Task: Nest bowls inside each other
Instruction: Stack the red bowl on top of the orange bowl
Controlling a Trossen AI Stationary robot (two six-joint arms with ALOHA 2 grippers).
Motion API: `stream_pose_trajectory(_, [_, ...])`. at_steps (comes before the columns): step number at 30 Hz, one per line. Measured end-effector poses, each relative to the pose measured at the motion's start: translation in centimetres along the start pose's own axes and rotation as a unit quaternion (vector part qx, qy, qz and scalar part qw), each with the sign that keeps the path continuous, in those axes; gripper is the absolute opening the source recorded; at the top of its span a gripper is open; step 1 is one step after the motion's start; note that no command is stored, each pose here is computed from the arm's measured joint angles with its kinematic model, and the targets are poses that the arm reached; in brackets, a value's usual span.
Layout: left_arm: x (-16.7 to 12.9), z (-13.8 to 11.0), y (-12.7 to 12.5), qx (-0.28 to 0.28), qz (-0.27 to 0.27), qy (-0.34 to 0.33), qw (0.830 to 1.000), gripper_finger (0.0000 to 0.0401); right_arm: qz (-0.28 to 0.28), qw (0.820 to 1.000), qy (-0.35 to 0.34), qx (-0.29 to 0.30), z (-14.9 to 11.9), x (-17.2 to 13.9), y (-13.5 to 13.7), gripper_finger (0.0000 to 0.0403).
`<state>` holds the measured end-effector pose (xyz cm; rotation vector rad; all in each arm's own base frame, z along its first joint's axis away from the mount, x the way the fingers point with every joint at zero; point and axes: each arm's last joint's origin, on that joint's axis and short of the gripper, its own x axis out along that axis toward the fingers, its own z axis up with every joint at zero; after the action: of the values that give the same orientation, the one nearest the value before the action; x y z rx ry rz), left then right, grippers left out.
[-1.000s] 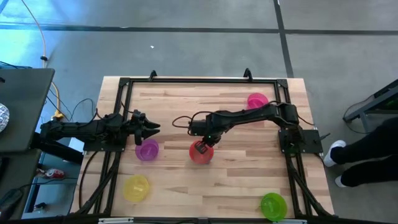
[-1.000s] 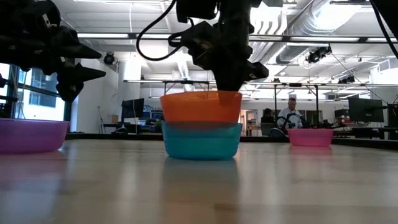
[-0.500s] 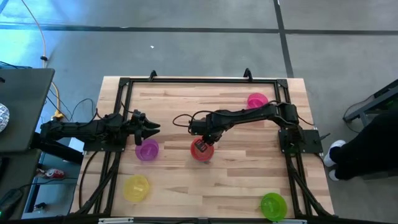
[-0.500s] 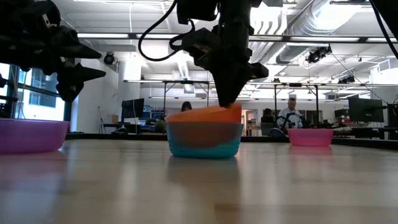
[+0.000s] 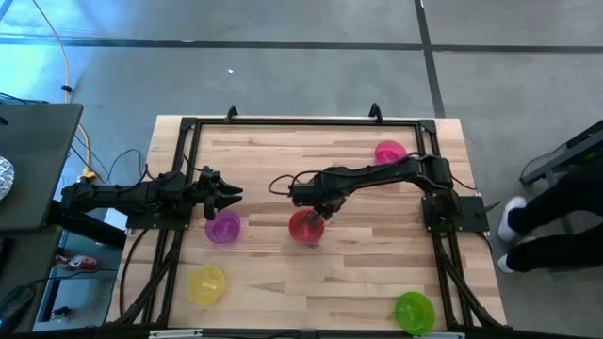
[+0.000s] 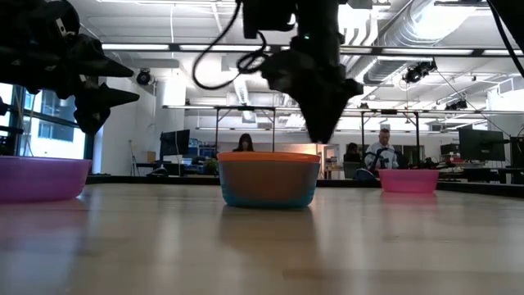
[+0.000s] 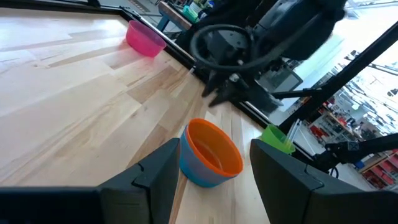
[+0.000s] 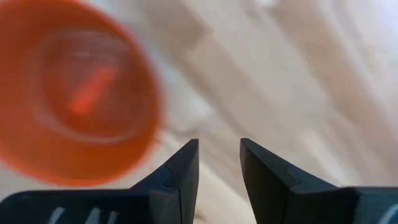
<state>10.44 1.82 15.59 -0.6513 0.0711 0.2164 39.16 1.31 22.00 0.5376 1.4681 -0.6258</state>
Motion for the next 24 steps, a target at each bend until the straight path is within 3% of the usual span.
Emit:
stream_pose_trajectory(6, [0.0, 0.0, 0.0, 0.000, 0.000, 0.000, 1.000, 0.0184, -0.075, 0.997, 0.015, 0.009, 0.2, -0.7, -2.5, 0.0110])
stream_pose_trajectory(16, [0.0, 0.0, 0.0, -0.006, 0.000, -0.001, 1.000, 0.0184, -0.094, 0.995, 0.011, 0.012, 2.6, -1.5, -6.7, 0.0110])
stream_pose_trajectory(24, [0.0, 0.0, 0.0, -0.005, 0.004, -0.003, 1.000, 0.0184, -0.089, 0.995, 0.019, 0.038, 4.9, -2.8, -12.4, 0.0110])
